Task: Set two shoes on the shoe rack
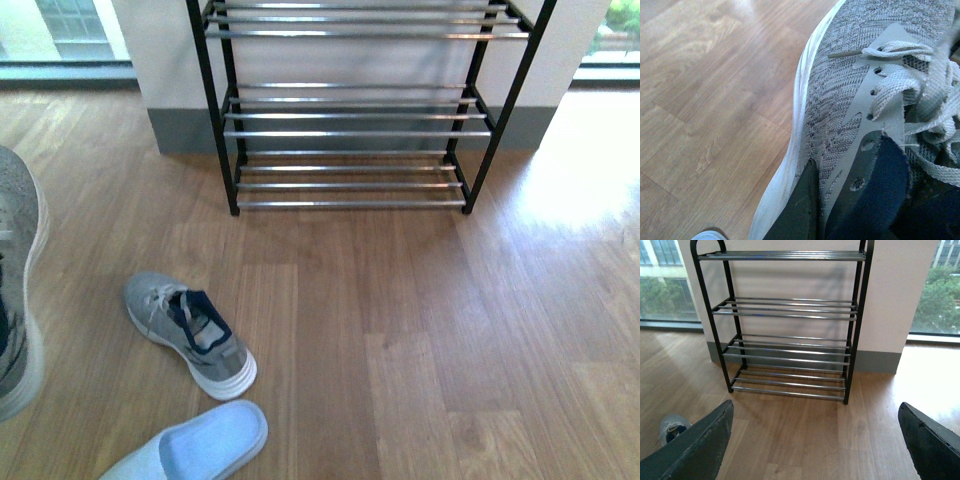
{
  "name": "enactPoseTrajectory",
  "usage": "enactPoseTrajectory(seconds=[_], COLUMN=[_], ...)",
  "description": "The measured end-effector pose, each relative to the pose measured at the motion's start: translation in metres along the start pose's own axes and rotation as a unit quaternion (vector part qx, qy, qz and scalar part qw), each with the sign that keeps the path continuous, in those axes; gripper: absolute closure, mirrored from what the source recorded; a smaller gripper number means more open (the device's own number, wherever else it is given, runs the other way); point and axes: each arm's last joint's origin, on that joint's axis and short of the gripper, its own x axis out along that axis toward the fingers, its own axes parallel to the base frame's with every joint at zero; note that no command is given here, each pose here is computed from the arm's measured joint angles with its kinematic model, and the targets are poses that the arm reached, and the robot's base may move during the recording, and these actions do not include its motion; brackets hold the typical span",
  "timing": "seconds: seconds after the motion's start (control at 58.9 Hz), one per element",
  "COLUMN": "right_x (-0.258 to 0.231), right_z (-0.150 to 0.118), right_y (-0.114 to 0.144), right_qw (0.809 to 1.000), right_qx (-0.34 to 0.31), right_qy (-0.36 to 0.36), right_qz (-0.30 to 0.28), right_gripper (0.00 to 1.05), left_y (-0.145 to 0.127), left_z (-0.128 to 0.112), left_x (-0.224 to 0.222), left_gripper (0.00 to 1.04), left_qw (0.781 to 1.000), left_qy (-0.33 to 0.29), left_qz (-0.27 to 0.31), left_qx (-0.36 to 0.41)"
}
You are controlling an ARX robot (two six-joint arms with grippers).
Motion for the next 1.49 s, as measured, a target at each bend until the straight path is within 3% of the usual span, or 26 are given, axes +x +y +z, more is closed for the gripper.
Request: enactPoseTrajectory(seconds=[0.153,0.306,0.424,1.494], right_x=[0.000,0.000,0.000,0.000], right_z=[0.000,0.000,0.000,0.000], right_y=[0.000,0.000,0.000,0.000], right_qw=[1.000,1.000,1.000,1.000], right_qx=[0.000,0.000,0.001,0.001], right_qy=[0.000,0.000,0.000,0.000], right_qz=[0.000,0.000,0.000,-0.001], right_gripper=[0.09,0.09,0.09,0.09], left_y=[0.002,0.013,0.011,0.011], left_z=[0.001,-0.013,0.002,0.003], left_x=[-0.059,-0.111,-0.137,-0.140], left_gripper=[1.03,1.03,1.03,1.03], left_qw=[0.997,0.988,0.979,0.977], left_qy=[-0.067,-0.110,-0.182,-0.188], left_qz=[-0.012,-0.004,-0.025,-0.033], left_qx=[0.048,0.106,0.092,0.094])
